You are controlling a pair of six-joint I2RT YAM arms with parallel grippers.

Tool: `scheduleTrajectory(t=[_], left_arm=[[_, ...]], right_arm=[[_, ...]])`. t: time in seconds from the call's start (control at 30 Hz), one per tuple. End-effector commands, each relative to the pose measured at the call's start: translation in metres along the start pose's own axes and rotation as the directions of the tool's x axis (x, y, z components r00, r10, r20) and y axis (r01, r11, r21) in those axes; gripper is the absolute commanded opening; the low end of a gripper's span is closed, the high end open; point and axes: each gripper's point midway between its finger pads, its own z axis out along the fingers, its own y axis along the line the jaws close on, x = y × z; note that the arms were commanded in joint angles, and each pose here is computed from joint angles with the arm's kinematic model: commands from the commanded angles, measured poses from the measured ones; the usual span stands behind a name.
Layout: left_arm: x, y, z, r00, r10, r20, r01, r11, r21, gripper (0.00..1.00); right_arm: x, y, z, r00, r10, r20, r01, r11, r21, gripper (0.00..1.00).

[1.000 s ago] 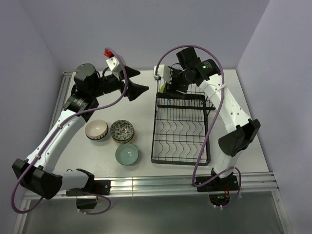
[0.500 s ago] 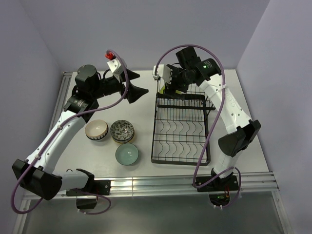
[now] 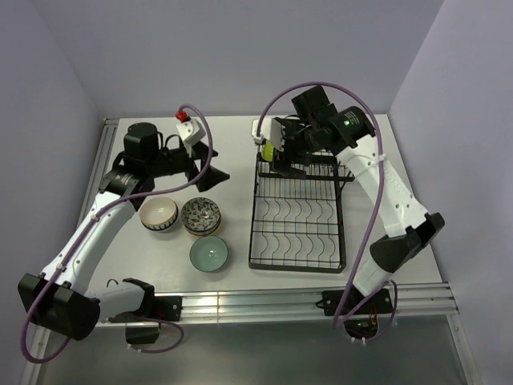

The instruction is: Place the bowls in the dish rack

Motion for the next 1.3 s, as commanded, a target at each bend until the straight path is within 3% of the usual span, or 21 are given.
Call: scheduleTrajectory(t=[0.0,0.27,0.47,0.7,0.93,1.13,1.27], left_arm=[[0.042,-0.028,-0.020,0.989,0.101,-0.110,-0.089,0.990,0.113,0.88],[0.127,-0.050,-0.060,0.904,0.235,-0.356,-0.159,0.960,0.230,0.84],[0.173,-0.055,-0.079,0.833,0.299,-0.465,-0.178,0.942,0.286,0.82],[0.192,-0.057,-0.066,0.734,0.550,-0.399,-0.344,0.807,0.479,0.81],[0.209,-0.058,-0.033,0.597,0.732,-0.327,-0.389,0.621,0.680,0.79],[0.223,-0.047,-0.008,0.540,0.789,-0.292,-0.375,0.536,0.756,0.76],[0.241,-0.050,-0.006,0.493,0.826,-0.273,-0.334,0.470,0.817,0.75]], right_arm=[[-0.012,0.017,-0.024,0.997,0.030,0.071,-0.031,0.999,0.016,0.89],[-0.025,0.028,-0.050,0.971,0.153,0.186,-0.165,0.985,0.053,0.89],[-0.017,0.039,-0.061,0.923,0.295,0.248,-0.303,0.953,-0.008,0.89],[-0.011,0.034,-0.074,0.796,0.521,0.308,-0.490,0.854,-0.178,0.92],[0.003,0.025,-0.093,0.648,0.680,0.342,-0.624,0.732,-0.274,0.98],[0.010,0.019,-0.100,0.596,0.727,0.341,-0.671,0.684,-0.286,0.98],[0.011,0.020,-0.102,0.594,0.728,0.341,-0.669,0.683,-0.293,0.99]])
